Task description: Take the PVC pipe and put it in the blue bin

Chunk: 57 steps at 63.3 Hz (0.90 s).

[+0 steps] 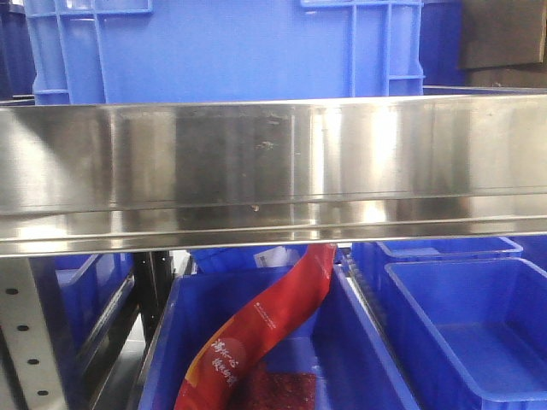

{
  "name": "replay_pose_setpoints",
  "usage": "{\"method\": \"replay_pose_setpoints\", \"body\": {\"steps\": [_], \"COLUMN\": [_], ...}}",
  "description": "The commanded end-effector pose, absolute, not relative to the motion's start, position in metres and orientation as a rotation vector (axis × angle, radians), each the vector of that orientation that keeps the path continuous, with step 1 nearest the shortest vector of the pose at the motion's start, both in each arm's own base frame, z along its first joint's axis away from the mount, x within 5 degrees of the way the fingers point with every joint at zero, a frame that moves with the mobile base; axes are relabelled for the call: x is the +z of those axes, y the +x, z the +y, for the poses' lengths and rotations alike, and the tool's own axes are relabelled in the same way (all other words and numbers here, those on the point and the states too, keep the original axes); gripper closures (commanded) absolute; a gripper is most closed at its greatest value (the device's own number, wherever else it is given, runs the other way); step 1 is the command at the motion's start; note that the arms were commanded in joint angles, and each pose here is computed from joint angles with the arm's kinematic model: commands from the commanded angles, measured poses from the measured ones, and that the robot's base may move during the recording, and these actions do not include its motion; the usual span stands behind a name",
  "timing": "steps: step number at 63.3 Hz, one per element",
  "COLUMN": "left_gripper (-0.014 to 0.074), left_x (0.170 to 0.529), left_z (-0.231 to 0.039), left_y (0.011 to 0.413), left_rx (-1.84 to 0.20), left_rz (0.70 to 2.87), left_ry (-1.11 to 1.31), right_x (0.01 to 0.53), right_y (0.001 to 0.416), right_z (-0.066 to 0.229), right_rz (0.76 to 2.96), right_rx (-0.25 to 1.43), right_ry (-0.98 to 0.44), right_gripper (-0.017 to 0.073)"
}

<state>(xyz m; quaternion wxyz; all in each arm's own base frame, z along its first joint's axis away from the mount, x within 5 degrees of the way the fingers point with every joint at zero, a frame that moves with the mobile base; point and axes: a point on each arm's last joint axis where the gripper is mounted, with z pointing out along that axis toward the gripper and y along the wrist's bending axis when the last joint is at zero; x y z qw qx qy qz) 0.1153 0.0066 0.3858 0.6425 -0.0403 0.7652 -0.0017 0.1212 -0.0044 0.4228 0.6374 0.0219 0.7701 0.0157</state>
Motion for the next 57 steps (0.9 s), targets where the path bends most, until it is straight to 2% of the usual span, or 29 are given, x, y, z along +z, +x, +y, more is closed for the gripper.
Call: {"method": "replay_pose_setpoints", "body": {"steps": [1, 27, 42, 57], "left_gripper": [0.0704, 0.0704, 0.0704, 0.0704], "left_x": [0.398, 0.428, 0.44, 0.437], "left_z": [0.001, -0.038, -0.048, -0.058], "left_y": [0.121, 0.169, 0.206, 0.221], "left_rx": [-0.021, -0.189, -0.143, -0.12], "left_rz": [1.707, 1.624, 1.551, 1.496], "left_ry": [-0.016, 0.186, 0.222, 0.277], "right_x": [0.427, 0.444, 0.45, 0.451], "right_y": [0.125, 0.149, 0.158, 0.164], "right_z": [-0.004, 0.003, 0.013, 0.016], "right_rz": [1.709, 1.691, 1.667, 1.647], "right_rx": [0.064, 0.151, 0.199, 0.21], "right_ry": [0.057, 0.003, -0.051, -0.057], "right_gripper": [0.0728, 0.0728, 0.0728, 0.0728]}}
